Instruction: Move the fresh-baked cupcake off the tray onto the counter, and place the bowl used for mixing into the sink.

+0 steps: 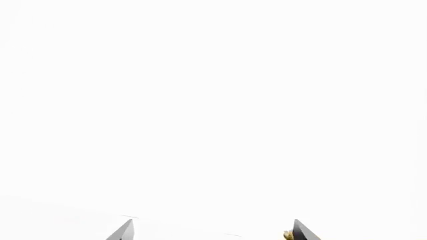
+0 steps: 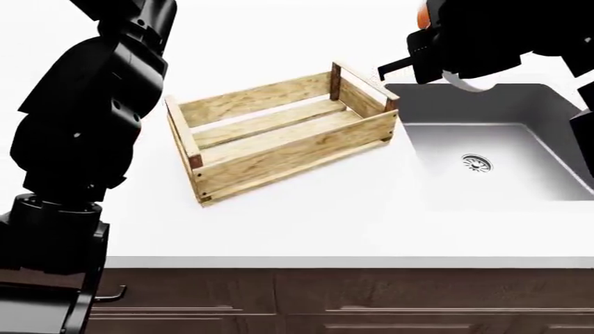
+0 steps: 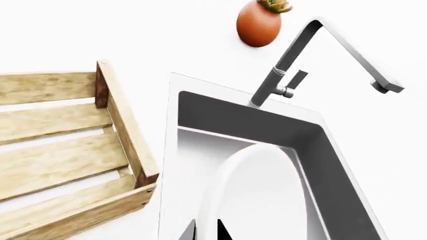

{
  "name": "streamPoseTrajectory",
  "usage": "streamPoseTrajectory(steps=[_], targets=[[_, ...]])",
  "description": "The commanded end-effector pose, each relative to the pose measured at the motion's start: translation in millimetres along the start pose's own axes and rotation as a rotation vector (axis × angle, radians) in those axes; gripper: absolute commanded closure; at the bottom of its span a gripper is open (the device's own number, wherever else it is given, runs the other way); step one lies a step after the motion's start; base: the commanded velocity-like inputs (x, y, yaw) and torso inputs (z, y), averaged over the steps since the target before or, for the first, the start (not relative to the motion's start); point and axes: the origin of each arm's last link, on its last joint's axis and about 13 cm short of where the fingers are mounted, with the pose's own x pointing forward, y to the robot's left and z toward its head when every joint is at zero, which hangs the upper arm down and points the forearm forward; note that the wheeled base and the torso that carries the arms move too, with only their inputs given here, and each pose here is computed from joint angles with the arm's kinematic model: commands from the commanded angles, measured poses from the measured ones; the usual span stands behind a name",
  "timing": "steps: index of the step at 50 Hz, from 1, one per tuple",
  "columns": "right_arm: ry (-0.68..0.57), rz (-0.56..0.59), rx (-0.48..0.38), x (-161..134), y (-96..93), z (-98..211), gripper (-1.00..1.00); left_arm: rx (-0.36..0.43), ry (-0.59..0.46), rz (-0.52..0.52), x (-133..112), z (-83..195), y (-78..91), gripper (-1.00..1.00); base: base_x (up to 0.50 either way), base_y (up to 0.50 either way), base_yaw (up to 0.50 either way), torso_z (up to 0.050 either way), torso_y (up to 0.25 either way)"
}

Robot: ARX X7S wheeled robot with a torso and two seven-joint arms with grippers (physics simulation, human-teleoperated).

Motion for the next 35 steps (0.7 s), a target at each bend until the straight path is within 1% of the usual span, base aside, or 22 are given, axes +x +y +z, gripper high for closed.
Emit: streamPoseTrajectory(steps=[1,14,35], targets=[[-0.011,-0.019,-0.002,-1.4,-2.1,1.4,1.00,0.000,-0.001,-0.001,1.7,-1.5,-0.3,-1.00,0.00,-0.26,0.00,0.000,0.000],[-0.007,-0.017,0.002,0.1,-1.2,0.2,1.00,-0.003,0.002,0.000,-2.9,1.6,0.8,-1.00,0.00,-0.27,0.00,0.000,0.000],[-0.009,-0.013,0.005,0.3,-0.8,0.5,1.00,-0.003,-0.001,0.000,-0.6,0.5,0.1,-1.00,0.00,-0.27,0.00,0.000,0.000]])
